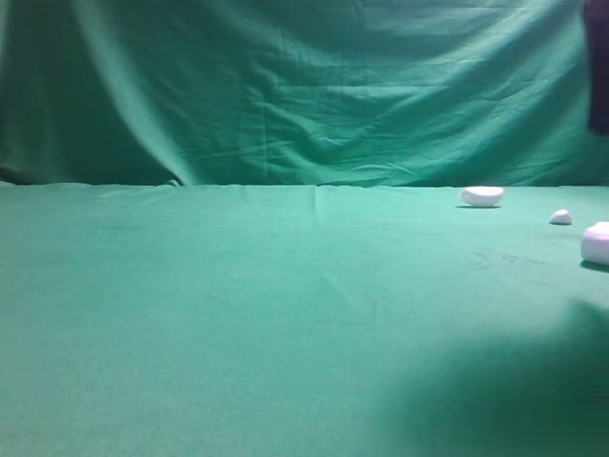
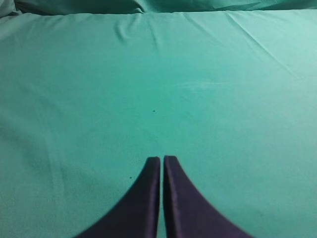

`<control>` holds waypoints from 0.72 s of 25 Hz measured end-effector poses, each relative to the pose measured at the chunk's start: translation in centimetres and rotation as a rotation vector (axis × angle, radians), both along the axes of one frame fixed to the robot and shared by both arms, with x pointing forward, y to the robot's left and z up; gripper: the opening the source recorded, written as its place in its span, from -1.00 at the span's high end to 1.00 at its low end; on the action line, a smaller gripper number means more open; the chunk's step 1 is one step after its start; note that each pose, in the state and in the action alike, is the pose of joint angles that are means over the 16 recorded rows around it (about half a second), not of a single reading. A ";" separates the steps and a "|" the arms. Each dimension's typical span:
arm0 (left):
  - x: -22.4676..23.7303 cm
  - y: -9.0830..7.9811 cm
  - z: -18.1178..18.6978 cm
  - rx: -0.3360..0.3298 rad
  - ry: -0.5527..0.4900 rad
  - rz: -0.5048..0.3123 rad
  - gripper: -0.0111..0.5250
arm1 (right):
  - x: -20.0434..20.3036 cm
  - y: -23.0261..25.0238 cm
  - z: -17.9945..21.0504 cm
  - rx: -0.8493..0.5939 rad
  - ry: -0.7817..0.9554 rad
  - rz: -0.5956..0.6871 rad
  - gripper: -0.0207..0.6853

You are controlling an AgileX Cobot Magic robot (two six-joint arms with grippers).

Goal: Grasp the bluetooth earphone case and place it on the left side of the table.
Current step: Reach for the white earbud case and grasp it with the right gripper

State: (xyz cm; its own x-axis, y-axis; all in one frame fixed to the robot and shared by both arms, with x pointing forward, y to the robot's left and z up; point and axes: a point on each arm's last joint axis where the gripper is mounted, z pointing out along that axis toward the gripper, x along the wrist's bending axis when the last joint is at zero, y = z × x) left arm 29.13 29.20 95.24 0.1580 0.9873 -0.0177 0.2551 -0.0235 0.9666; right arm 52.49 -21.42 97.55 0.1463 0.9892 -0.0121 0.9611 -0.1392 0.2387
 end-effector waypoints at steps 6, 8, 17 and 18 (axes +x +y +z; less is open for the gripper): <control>0.0 0.0 0.0 0.000 0.000 0.000 0.96 | 0.9 -0.2 -1.9 -0.011 0.035 -0.050 -0.51; 0.0 0.0 0.0 0.000 0.000 0.000 0.96 | 1.1 -0.3 -2.3 -0.009 0.041 -0.058 -0.50; 0.0 0.0 0.0 0.000 0.000 0.000 0.96 | 1.9 -0.7 -3.7 0.005 0.049 -0.085 -0.44; 0.0 0.0 0.0 0.000 0.000 0.000 0.96 | 1.9 -0.7 -3.8 0.006 0.049 -0.086 -0.41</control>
